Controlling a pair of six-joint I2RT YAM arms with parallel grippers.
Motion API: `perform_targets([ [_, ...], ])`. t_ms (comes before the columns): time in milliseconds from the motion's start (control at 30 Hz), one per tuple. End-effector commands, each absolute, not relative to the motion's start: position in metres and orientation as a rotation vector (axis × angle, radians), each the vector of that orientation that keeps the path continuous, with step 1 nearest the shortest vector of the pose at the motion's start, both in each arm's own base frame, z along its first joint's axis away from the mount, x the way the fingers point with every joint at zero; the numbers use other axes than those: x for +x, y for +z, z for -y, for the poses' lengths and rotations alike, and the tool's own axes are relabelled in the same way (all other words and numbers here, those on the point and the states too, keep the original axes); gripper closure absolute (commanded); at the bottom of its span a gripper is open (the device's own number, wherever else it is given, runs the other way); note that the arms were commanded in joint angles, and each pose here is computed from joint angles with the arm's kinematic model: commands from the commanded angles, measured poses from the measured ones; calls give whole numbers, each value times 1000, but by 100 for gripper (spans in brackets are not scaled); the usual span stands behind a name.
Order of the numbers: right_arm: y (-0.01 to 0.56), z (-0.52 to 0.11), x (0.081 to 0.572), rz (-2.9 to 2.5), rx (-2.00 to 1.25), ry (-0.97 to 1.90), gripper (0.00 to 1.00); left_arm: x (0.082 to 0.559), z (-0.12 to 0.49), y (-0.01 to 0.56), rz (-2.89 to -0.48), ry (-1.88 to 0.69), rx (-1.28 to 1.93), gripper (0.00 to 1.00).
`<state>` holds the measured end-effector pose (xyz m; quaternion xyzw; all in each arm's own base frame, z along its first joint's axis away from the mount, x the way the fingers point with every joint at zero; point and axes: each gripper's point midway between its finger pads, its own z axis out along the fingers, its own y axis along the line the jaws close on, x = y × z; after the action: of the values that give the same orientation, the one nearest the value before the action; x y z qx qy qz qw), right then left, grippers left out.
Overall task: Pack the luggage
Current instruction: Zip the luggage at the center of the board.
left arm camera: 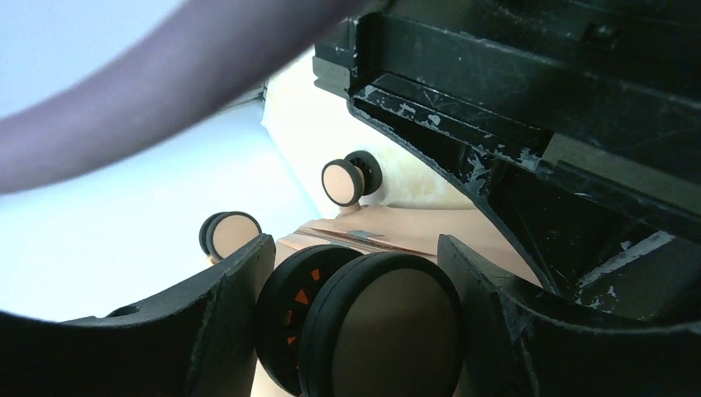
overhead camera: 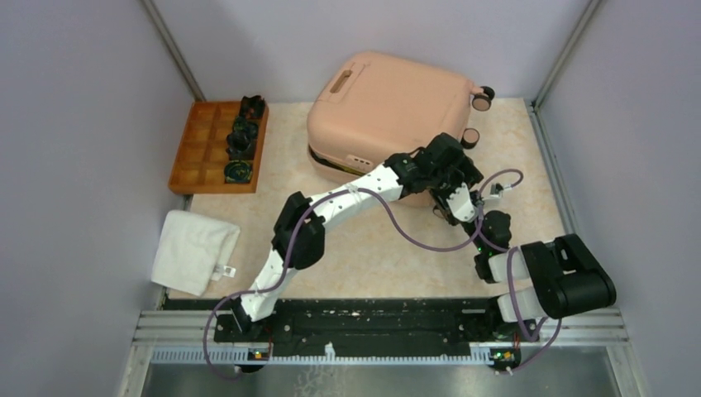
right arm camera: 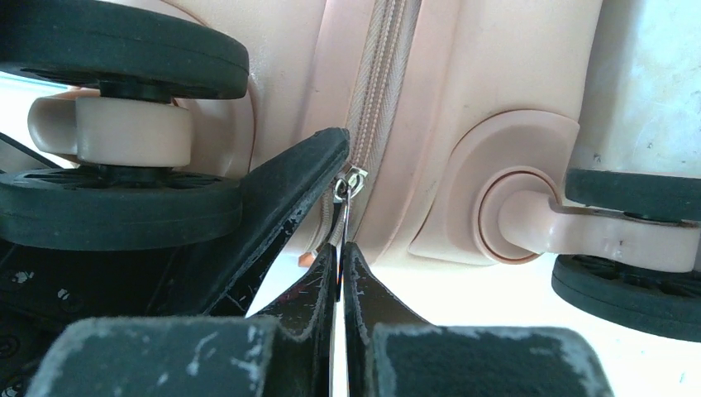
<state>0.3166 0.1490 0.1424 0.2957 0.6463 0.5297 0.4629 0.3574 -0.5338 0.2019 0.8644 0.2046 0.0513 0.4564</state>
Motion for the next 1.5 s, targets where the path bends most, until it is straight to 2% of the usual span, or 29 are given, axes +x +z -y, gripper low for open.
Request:
perform_targets([
  [0,221,-177,299,-1380,448,1543,100,394,560,305,-311,275,1797,100],
  [233,221,-251,286,-1410,384,1713,100,402,563,314,-298,265,1758,100],
  [433,219,-256,272,-1404,416,1770,100,407,561,315,-287,272,1758,100],
  [633,231,-301,262,-1486,298,1795,100,408,556,315,-273,296,1774,100],
  [700,233,-295,264,-1449,331,1832,100,408,549,312,-288,317,1795,100],
  [733,229,-280,271,-1436,388,1807,100,407,544,311,-302,325,1803,98],
  [767,225,-265,278,-1428,435,1775,100,405,538,312,-327,326,1808,71],
  [800,220,-255,283,-1436,466,1745,100,402,531,313,-355,315,1811,30],
  [833,216,-248,286,-1445,480,1715,100,400,523,312,-394,301,1817,17],
  [900,213,-242,288,-1461,491,1679,100,393,508,307,-462,269,1856,12],
  [967,208,-238,291,-1482,500,1643,100,384,493,313,-535,226,1852,1],
  [1367,190,-212,305,-1530,561,1506,100,299,404,356,-857,-94,1875,2],
  [1400,190,-211,305,-1541,554,1495,100,297,391,358,-880,-91,1877,2],
  [1467,192,-208,304,-1569,530,1459,100,322,361,363,-978,-41,1794,2],
])
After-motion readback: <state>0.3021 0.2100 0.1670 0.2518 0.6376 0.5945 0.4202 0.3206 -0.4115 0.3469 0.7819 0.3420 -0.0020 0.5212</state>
